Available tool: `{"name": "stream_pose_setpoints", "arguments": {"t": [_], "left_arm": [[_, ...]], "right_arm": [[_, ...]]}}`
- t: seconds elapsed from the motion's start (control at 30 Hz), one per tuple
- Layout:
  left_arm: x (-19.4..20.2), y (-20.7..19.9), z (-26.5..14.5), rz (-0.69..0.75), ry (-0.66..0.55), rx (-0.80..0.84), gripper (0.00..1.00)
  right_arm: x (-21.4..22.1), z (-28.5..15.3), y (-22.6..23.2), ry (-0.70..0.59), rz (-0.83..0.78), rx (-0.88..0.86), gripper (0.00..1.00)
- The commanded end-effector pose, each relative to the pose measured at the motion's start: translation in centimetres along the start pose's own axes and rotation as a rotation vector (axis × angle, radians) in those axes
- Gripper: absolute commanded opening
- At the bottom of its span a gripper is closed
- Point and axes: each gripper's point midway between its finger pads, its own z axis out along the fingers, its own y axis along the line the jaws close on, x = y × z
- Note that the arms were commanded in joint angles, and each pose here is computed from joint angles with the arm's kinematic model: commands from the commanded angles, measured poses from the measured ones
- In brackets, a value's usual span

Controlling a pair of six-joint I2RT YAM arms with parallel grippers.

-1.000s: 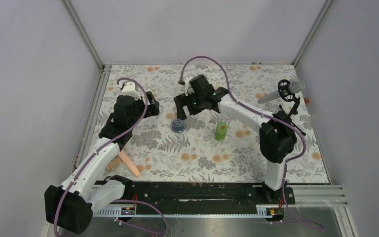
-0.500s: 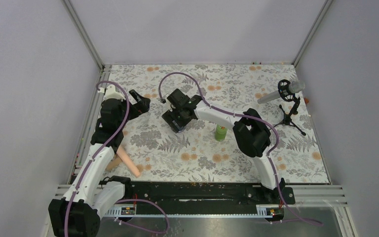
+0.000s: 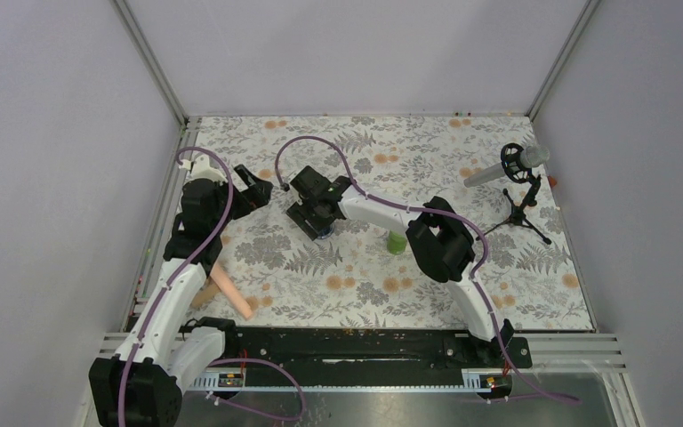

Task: Sort the pills into containers

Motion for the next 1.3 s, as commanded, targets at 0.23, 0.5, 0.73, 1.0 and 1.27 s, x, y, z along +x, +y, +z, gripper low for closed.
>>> {"name": "stream_pose_setpoints", "arguments": {"t": [0.23, 0.5, 0.73, 1.0, 1.27], "left_arm": [[0.4, -0.5, 0.2, -0.019, 0.002, 0.045, 0.99], [0.7, -0.3, 0.1, -0.02, 0.006, 0.04, 0.99], [0.8, -0.1, 0.2, -0.019, 0.009, 0.036, 0.99], [0.9, 0.0, 0.2, -0.018, 0.009, 0.034, 0.99], [1.5, 0.2, 0.3, -0.011, 0.02, 0.034, 0.98]], "right_arm": [[-0.2, 1.0, -0.5, -0.013, -0.024, 0.073, 0.72], [-0.1, 1.3, -0.1, -0.009, -0.017, 0.059, 0.77], [0.1, 1.5, 0.1, -0.003, -0.016, 0.046, 0.8], [0.0, 1.5, -0.1, -0.007, -0.014, 0.054, 0.82], [-0.6, 0.6, 0.1, -0.027, -0.002, 0.042, 0.69]]}}
